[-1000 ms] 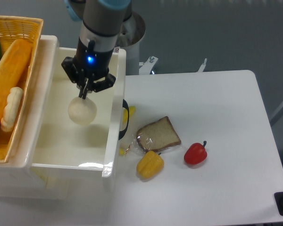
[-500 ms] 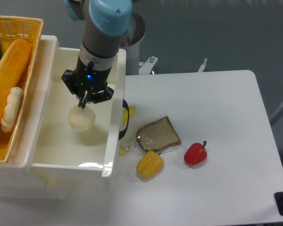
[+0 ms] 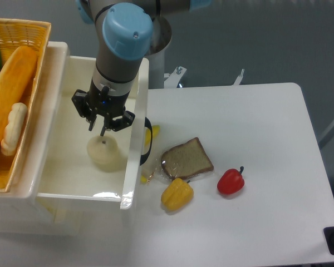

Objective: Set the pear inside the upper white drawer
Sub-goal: 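Raise the open gripper up out of the drawer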

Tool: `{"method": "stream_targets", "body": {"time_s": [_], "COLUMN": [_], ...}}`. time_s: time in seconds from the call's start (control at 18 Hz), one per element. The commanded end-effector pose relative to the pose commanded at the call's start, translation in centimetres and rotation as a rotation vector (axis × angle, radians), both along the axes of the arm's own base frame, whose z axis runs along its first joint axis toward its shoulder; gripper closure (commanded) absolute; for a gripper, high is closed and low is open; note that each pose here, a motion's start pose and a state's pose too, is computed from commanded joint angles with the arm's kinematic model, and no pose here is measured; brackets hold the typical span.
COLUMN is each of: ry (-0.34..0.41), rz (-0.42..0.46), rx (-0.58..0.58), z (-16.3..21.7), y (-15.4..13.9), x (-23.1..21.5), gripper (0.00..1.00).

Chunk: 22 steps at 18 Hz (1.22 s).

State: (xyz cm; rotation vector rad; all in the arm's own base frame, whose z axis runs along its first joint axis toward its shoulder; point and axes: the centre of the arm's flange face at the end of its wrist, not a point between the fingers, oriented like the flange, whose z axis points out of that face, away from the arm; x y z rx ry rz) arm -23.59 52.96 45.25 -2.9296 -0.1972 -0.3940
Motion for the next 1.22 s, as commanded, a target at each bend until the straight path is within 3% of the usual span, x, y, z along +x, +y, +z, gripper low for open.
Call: {"method": "stream_targets", "body": {"time_s": [0.17, 0.44, 0.67, 0.94, 1.06, 1.22], "ry": [0.011, 0.052, 0.106, 0.16, 0.173, 0.208], "rz": [-0.001, 0.022, 0.09, 0.105, 0.086, -0.01], "rx": [0.008, 0.027, 0.08, 0.116, 0.111, 0.084], "z": [0.6, 2.5, 4.7, 6.4, 5.5, 3.6], "y": [-0.1, -1.4, -3.2, -7.0, -8.9, -11.5], "x": [-0.2, -1.2, -4.9, -9.1, -11.8, -14.9], "gripper": [0.0, 0.0, 0.0, 0.0, 0.0, 0.0]}}
